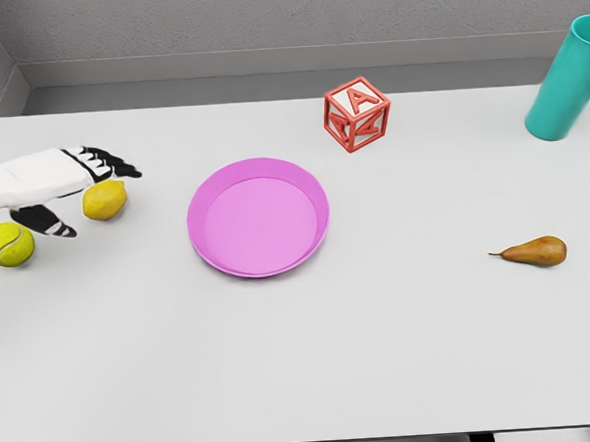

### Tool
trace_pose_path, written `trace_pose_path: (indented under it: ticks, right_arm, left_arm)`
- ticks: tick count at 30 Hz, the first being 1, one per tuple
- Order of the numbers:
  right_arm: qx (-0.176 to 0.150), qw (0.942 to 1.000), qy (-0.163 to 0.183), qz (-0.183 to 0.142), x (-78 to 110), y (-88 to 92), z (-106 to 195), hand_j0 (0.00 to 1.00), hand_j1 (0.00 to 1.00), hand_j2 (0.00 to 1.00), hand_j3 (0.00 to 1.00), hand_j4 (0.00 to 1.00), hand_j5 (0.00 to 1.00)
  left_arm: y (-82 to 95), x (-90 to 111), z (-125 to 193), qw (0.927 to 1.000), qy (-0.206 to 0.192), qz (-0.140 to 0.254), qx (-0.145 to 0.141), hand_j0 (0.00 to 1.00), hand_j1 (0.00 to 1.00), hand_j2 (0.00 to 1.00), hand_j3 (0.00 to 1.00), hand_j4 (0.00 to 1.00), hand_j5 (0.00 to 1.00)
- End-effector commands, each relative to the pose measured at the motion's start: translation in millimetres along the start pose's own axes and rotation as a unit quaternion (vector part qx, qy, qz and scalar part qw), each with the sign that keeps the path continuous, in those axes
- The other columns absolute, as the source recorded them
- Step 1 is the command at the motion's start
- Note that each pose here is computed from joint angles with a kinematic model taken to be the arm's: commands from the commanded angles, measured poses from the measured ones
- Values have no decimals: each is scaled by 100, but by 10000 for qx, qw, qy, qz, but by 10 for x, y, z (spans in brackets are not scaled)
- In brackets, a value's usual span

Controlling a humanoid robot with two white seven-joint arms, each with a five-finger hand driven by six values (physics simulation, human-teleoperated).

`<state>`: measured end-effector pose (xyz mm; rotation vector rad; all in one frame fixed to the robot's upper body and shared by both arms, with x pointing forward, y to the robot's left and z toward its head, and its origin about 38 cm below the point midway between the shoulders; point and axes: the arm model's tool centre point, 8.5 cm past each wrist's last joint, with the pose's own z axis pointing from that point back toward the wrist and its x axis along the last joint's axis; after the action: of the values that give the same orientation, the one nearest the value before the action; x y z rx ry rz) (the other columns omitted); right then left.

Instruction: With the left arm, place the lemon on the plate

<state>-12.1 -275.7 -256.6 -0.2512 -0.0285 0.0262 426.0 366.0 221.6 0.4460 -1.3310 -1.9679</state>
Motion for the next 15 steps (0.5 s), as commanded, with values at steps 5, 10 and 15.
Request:
trace_pose_path:
  ticks: [5,10,15]
  right_arm:
    - [-1,10000,0,-2,0,0,0,100,100,100,100,100,100]
    - [7,10000,0,-2,0,1,0,100,100,100,100,100,100]
    - [7,10000,0,-2,0,1,0,100,100,100,100,100,100]
  left_arm:
    - [-237,-292,-158,9982,418,329,-274,100,100,100,100,100,100]
    - [-258,-388,-378,9970,596,369,-335,100,100,100,100,100,100]
    - [-259,-340,-467,9975,507,401,-299,100,100,100,100,100,100]
